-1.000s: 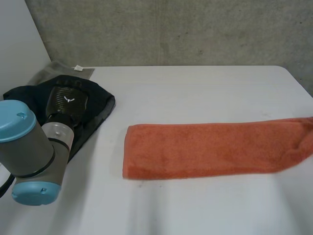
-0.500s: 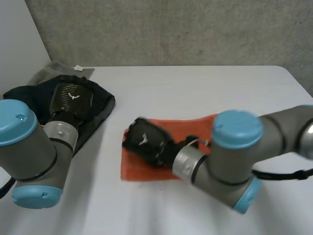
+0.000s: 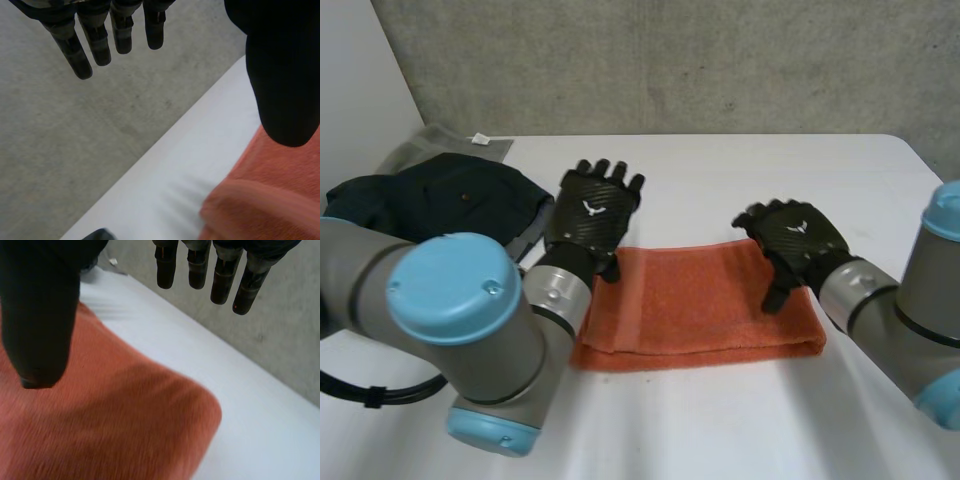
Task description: Fold the laundry.
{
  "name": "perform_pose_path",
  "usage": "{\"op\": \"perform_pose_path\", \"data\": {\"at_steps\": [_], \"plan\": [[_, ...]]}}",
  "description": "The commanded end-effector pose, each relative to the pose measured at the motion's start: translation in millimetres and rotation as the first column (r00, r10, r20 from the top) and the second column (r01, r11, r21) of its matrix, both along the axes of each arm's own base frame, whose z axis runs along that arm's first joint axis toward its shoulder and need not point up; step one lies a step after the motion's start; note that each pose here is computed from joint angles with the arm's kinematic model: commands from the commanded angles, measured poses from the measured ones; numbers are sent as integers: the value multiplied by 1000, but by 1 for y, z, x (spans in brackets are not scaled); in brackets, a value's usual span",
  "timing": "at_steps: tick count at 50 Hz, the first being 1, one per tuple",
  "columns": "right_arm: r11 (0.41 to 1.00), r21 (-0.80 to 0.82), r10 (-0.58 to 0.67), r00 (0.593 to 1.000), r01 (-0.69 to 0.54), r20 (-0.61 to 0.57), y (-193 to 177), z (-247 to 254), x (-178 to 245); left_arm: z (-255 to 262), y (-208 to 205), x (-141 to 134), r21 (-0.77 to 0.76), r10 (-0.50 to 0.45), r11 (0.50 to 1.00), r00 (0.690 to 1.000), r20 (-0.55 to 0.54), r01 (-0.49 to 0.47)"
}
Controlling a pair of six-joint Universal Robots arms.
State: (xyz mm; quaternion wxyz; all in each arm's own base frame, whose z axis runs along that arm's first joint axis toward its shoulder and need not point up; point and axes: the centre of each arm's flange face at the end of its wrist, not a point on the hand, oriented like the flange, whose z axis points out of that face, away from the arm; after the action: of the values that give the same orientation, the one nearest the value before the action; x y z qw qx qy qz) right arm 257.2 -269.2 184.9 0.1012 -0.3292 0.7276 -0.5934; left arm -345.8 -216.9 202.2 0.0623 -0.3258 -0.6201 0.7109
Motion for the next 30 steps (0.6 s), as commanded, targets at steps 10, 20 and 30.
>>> {"op": "perform_pose_path", "data": {"at_steps": [10,20,30], "plan": [[992,75,-76,965,98,-249,-19,-62,-56,-33,7,-9,96,-28,995,996,81,20],[988,-131,42,958,-82,-283,-12,-19,-7,-1,-2,25,60,59,996,997,45,-62],[809,-231,488,836,-541,-251,94,-15,106,25,-20,64,18,201,979,979,6,-201]]}}
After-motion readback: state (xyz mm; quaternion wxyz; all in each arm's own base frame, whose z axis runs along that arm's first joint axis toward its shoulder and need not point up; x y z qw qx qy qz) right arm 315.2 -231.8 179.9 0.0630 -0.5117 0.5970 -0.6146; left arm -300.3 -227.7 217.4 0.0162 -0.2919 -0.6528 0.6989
